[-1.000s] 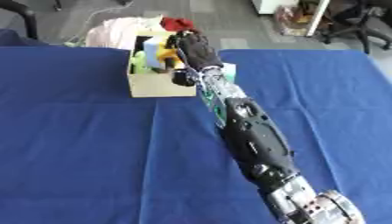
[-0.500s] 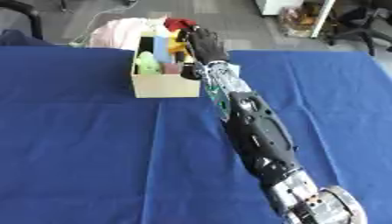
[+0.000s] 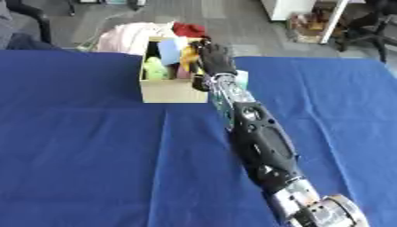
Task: Pick up objects on the table and place them in the box.
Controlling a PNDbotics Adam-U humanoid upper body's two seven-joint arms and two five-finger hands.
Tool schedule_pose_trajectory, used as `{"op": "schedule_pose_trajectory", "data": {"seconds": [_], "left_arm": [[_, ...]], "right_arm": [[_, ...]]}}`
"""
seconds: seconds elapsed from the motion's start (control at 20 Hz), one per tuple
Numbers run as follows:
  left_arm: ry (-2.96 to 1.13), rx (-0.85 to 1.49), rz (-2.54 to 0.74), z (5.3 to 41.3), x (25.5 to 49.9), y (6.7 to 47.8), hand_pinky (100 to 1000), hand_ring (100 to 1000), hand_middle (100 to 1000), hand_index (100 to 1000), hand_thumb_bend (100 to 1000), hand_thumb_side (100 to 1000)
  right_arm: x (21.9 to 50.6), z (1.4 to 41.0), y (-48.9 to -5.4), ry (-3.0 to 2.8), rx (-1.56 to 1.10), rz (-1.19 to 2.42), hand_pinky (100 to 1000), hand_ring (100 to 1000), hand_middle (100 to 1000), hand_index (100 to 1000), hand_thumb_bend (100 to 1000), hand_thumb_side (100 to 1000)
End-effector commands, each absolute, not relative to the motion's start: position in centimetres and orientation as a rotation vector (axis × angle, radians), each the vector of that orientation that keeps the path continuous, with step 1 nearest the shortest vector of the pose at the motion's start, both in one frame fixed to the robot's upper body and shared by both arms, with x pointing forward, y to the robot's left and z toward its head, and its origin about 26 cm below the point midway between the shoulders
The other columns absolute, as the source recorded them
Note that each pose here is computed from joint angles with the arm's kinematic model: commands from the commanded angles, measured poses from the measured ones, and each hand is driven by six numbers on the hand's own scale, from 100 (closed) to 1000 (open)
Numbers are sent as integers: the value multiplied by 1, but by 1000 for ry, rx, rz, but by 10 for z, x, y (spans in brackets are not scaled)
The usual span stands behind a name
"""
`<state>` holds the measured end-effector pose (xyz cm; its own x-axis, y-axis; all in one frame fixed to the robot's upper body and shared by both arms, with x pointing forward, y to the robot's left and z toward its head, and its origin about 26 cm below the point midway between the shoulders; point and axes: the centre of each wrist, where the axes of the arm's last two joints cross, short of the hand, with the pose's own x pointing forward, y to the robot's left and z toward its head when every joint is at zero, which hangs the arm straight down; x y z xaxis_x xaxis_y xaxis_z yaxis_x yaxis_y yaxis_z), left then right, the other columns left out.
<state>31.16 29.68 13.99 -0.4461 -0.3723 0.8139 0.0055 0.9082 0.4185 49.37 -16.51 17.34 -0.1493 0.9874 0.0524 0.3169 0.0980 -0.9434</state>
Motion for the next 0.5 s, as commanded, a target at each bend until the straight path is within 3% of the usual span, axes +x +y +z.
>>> {"op": "schedule_pose_trajectory", "data": {"seconds": [0.05, 0.35, 0.5], "left_arm": [[-2026, 270, -463, 151, 312, 296, 894, 609, 603, 764, 100, 724], [-2022, 272, -458, 150, 311, 297, 894, 608, 601, 764, 100, 726], [-2017, 274, -457, 149, 311, 298, 895, 608, 601, 764, 100, 728]], "right_arm": [[496, 187, -168, -1583, -1381, 1047, 730, 672, 785, 887, 110, 178], [497, 204, -171, -1605, -1360, 1038, 825, 837, 914, 967, 174, 482], [496, 220, -172, -1651, -1327, 1045, 849, 871, 935, 987, 201, 541]]}}
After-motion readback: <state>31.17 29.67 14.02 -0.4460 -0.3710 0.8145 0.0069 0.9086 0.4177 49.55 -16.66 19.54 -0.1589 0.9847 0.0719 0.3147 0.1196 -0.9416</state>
